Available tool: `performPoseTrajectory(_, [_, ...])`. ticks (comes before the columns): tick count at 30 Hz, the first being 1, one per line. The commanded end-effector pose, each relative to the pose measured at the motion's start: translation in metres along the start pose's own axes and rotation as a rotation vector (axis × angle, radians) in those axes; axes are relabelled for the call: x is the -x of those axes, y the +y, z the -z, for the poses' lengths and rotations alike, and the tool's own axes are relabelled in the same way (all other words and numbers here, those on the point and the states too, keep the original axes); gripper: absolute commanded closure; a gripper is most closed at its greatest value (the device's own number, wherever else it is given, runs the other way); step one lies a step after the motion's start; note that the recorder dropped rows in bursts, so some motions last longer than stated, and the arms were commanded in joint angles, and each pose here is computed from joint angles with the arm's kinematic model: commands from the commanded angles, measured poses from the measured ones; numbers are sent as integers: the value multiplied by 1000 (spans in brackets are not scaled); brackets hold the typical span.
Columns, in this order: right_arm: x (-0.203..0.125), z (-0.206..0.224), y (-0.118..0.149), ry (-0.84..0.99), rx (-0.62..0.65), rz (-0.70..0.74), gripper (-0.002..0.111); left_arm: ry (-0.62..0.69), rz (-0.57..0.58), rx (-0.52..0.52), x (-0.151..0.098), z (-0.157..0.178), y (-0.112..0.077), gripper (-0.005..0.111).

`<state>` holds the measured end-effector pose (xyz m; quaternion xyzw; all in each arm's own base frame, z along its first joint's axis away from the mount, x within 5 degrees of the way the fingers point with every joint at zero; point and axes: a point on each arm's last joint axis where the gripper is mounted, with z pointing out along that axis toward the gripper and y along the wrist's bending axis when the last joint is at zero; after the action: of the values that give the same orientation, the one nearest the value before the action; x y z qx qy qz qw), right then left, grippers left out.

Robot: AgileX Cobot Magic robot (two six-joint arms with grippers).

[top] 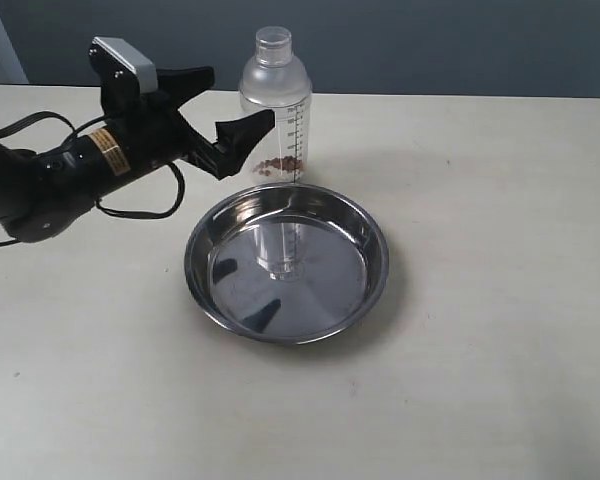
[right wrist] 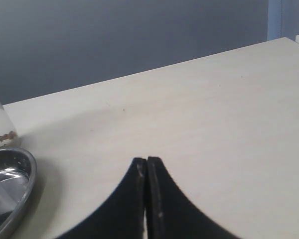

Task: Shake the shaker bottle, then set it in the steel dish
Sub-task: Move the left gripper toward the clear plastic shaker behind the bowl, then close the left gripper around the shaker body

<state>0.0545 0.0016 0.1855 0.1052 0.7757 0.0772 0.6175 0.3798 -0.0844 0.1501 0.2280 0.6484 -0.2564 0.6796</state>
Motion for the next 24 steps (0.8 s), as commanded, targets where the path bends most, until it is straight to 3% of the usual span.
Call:
performPoseTrajectory(1, [0,0,0,-12,5,5,109,-24,21,-25,-6,-17,-1,2])
performPoseTrajectory(24, [0,0,0,-12,4,7,109,-6,70,-9,-28,-52,20,2])
